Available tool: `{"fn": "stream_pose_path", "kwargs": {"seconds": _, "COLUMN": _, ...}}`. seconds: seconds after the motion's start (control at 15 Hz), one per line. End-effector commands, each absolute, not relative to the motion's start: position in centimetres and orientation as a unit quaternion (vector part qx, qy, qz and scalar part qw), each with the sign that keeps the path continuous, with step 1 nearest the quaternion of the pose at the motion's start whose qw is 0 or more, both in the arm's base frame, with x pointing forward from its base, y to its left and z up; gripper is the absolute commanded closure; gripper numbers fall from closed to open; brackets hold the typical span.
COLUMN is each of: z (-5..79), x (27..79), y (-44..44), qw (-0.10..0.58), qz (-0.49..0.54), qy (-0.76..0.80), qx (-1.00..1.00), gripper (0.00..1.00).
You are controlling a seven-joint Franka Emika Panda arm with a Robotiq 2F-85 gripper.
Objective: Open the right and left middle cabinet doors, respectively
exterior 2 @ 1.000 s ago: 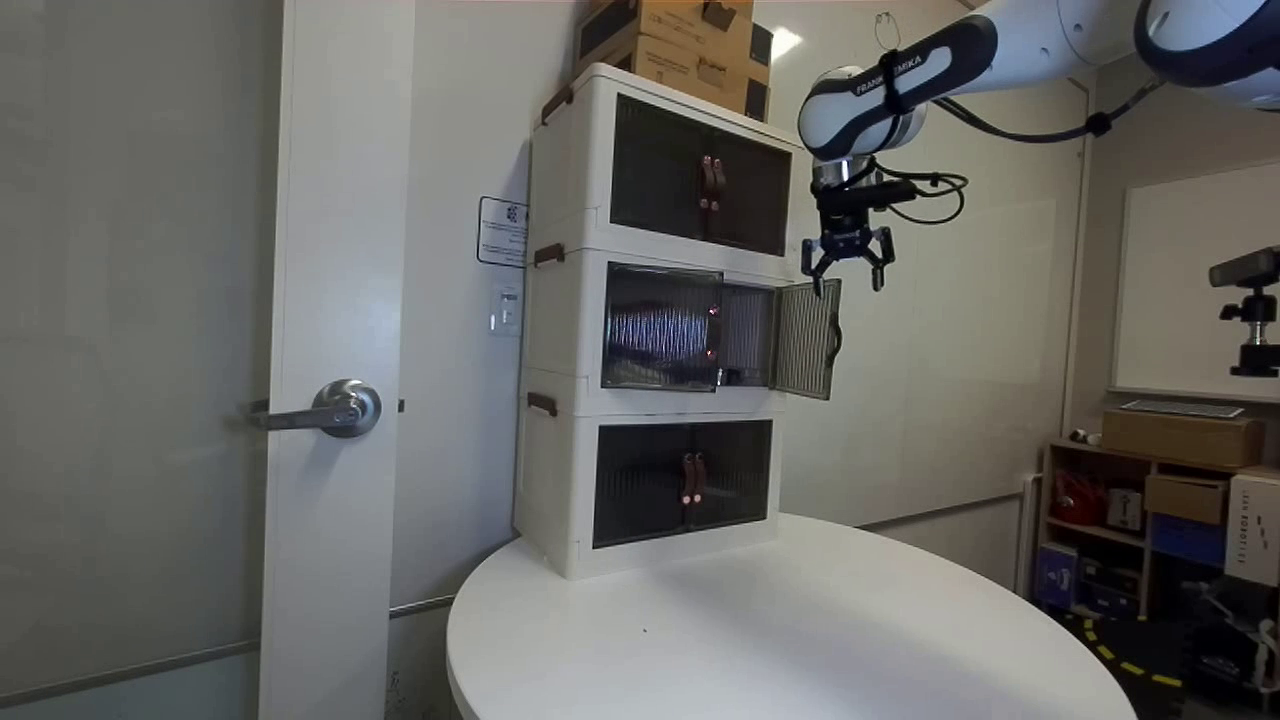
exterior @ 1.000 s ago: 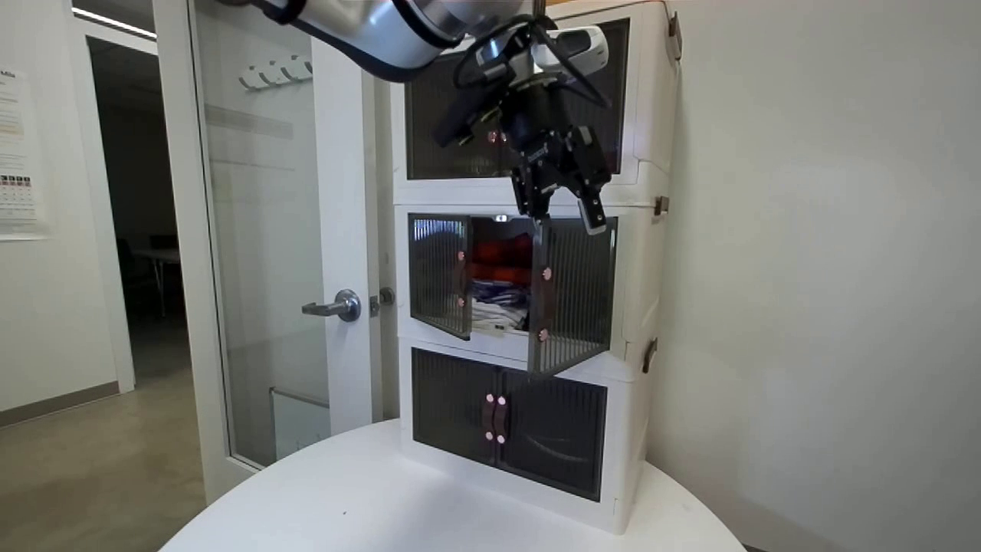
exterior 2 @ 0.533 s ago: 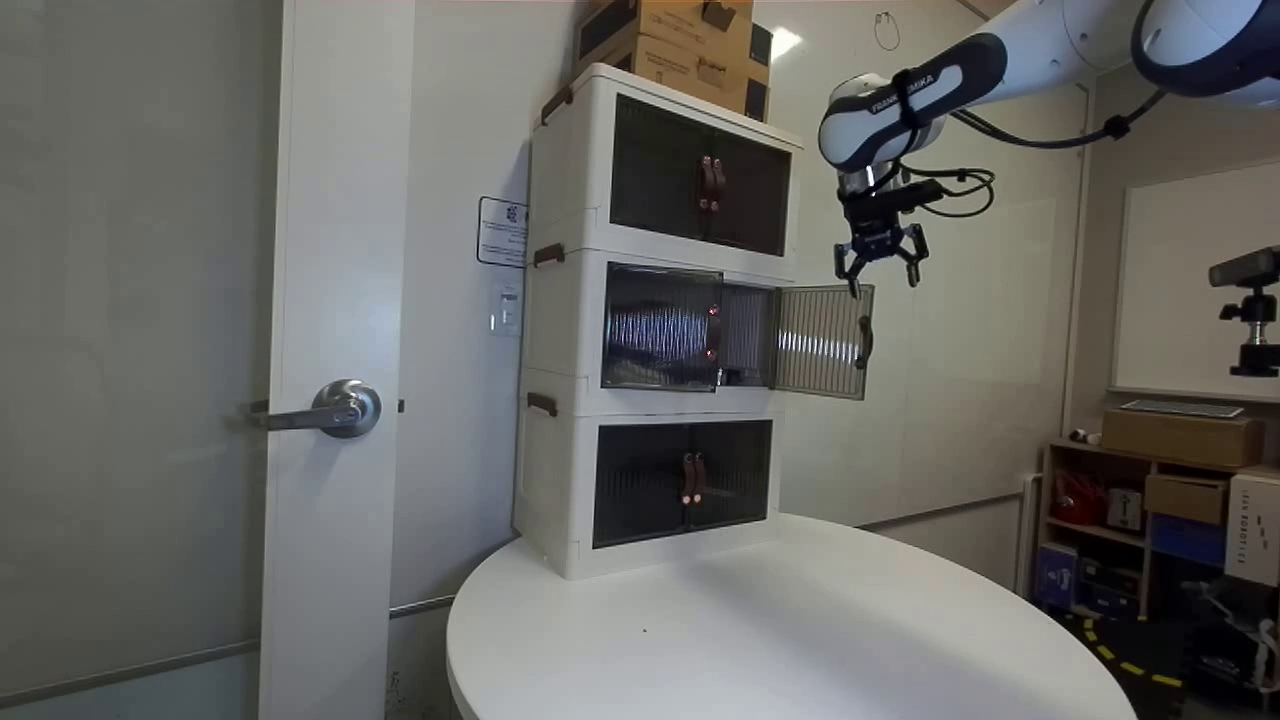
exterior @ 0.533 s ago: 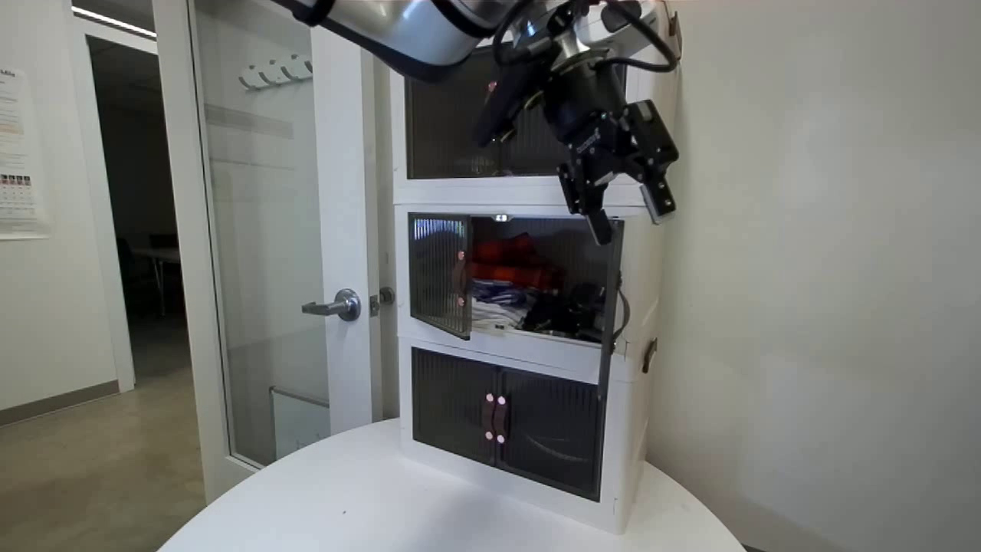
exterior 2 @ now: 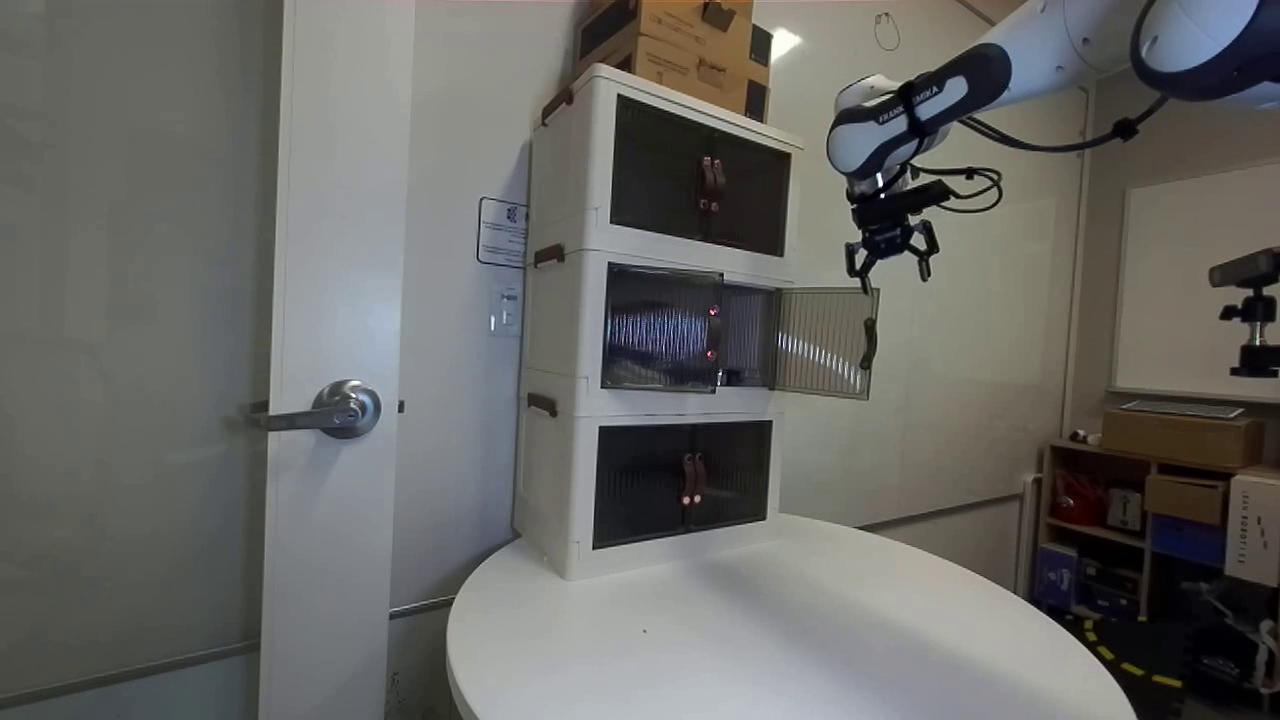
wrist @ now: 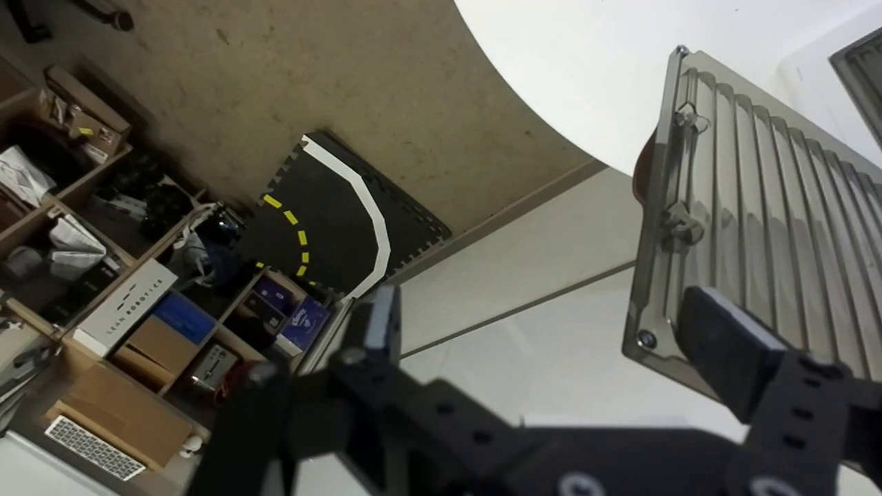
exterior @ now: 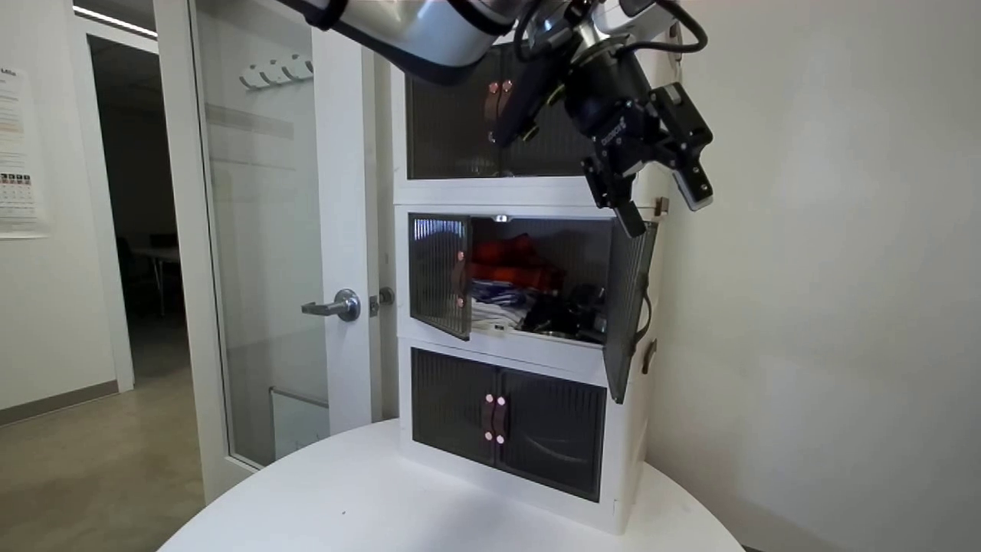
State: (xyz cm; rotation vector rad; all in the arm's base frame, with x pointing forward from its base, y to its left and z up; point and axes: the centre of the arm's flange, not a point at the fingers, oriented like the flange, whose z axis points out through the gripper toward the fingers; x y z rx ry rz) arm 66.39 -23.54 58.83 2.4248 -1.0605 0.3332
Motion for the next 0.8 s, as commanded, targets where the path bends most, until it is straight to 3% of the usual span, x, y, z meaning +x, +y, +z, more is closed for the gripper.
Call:
{"fn": "stream_pose_path", "kwargs": {"seconds": 0.0, "z": 61.7, "x": 65.5, "y": -21.9, "qw": 0.216, "qz": 0.185, "qy": -0.369, "qx": 0.885, "gripper": 0.0}}
{"fn": "stream_pose_path", "kwargs": {"seconds": 0.4, "z": 69.6, "x": 64.0, "y": -16.9, "qw": 0.175, "qz": 0.329, "qy": -0.289, "qx": 0.882, "gripper": 0.0}}
{"fn": "stream_pose_path", "kwargs": {"seconds": 0.73, "z": 72.3, "x": 63.9, "y": -14.1, "qw": 0.116, "qz": 0.366, "qy": -0.191, "qx": 0.903, "gripper": 0.0}}
